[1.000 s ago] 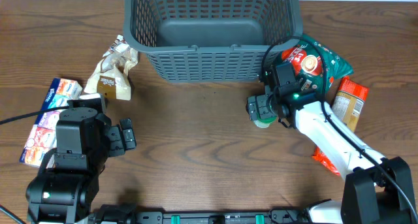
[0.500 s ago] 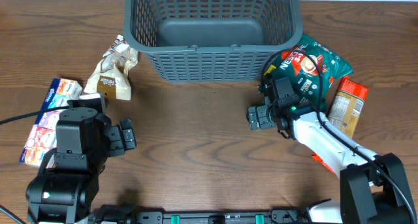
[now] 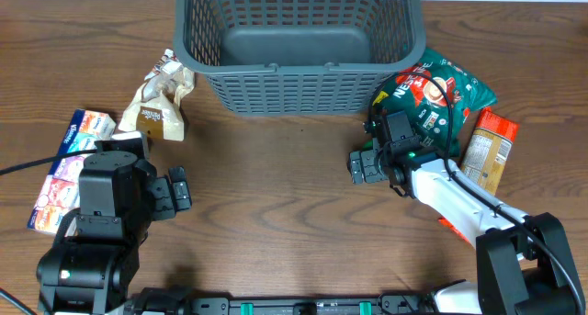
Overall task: Pack container
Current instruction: 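Move the right gripper to the green-capped jar and grasp it, then lift the jar with the right gripper and carry it over the basket, then lower the jar into the basket and open the right gripper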
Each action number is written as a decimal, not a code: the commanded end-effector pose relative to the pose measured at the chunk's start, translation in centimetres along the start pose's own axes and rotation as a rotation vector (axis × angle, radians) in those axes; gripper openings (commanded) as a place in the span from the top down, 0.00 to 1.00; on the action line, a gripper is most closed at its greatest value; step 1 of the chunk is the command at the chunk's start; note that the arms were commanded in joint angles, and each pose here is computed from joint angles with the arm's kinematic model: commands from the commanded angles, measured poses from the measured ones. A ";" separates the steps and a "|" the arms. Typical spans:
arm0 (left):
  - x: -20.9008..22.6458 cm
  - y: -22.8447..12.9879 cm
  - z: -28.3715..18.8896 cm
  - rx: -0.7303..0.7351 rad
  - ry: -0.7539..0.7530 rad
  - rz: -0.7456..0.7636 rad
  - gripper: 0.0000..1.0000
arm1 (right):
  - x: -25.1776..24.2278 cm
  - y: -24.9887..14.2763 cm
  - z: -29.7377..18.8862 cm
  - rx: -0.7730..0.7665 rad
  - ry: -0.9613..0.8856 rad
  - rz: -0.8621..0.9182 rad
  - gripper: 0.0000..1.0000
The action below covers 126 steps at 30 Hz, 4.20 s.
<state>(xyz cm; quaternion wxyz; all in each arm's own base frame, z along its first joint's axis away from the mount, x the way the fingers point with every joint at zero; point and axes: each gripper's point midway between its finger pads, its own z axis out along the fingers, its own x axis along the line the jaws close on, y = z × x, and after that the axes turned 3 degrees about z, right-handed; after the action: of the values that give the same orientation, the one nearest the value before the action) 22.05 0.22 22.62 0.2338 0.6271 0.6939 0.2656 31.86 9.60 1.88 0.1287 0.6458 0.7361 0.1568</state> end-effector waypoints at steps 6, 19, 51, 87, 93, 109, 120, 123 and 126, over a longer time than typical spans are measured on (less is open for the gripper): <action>0.3 0.6 -0.5 -0.019 0.014 -0.001 0.01 | 0.1 0.2 0.2 -0.012 -0.005 0.008 0.32; 0.3 0.6 -0.5 -0.019 0.014 -0.001 0.01 | 0.1 0.1 0.2 -0.012 -0.005 0.008 0.93; 0.3 0.6 -0.5 -0.019 0.014 0.000 0.01 | -0.7 1.9 -8.5 -0.179 0.001 0.123 0.99; 0.3 0.6 -0.5 -0.019 0.014 -0.001 0.01 | 2.1 26.8 -23.8 -0.332 0.174 0.036 0.99; 0.3 0.6 -0.5 -0.019 0.014 -0.001 0.02 | 2.6 26.4 -16.3 -0.178 0.167 0.026 0.99; 0.4 0.3 -0.5 -0.007 0.015 0.001 0.01 | 2.5 23.0 -4.4 0.087 0.132 0.011 0.99; 0.4 0.0 -0.5 0.003 0.016 0.002 0.01 | 2.4 20.3 1.4 0.222 0.116 0.016 0.99; 0.4 0.0 -0.5 0.003 0.017 0.002 0.01 | 2.4 19.6 2.5 0.251 0.114 0.010 0.99; 0.4 0.0 -0.5 0.003 0.016 0.002 0.01 | 2.5 19.3 2.9 0.264 0.114 -0.001 0.99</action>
<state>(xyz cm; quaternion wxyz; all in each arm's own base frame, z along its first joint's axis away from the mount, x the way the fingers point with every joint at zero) 21.60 0.27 22.31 0.2250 0.6303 0.6963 0.2594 49.99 14.38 6.70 0.0007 0.6564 0.7491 0.0893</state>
